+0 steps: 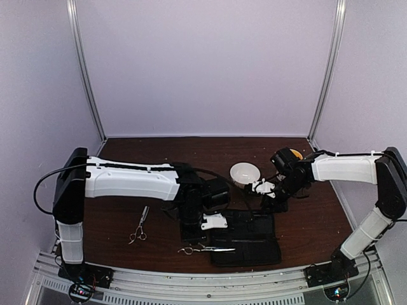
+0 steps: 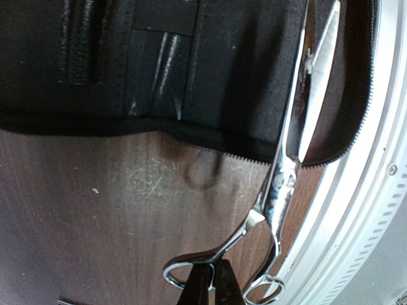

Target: Sort the hair-cutting tools

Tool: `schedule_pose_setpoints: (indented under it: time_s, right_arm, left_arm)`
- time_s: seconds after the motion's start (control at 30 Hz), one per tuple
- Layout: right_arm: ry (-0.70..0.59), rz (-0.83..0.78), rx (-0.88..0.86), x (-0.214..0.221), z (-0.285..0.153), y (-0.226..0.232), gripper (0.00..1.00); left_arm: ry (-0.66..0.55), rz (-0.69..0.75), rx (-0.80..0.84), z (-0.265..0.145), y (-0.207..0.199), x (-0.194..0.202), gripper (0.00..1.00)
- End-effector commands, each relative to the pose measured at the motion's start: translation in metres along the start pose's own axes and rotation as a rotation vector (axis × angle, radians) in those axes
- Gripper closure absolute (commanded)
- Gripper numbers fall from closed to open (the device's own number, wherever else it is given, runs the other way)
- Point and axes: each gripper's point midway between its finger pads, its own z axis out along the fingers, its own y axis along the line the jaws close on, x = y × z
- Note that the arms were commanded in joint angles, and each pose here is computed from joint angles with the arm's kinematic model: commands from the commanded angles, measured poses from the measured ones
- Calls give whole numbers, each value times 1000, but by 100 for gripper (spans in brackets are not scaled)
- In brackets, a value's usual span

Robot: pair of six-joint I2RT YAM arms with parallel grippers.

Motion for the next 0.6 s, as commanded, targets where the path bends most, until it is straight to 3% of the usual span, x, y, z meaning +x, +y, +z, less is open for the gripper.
schedule_pose_setpoints:
  time_s: [0.0,0.23,0.5,0.57]
  right_arm:
    - [-6,-15,-15,-5,0,-4,70]
    - [14,3,28,-5,6,-17,82]
    - [44,-26,23,2,13,-11,79]
    - [55,-27,28,3,14,-12,85]
  left_arm:
    - [14,0,31,11,-8,-3,100]
    - [34,11,34,22,-6,-6,100]
    - [40,16,34,25,-5,-8,100]
    - [36,16,31,24,-4,-9,100]
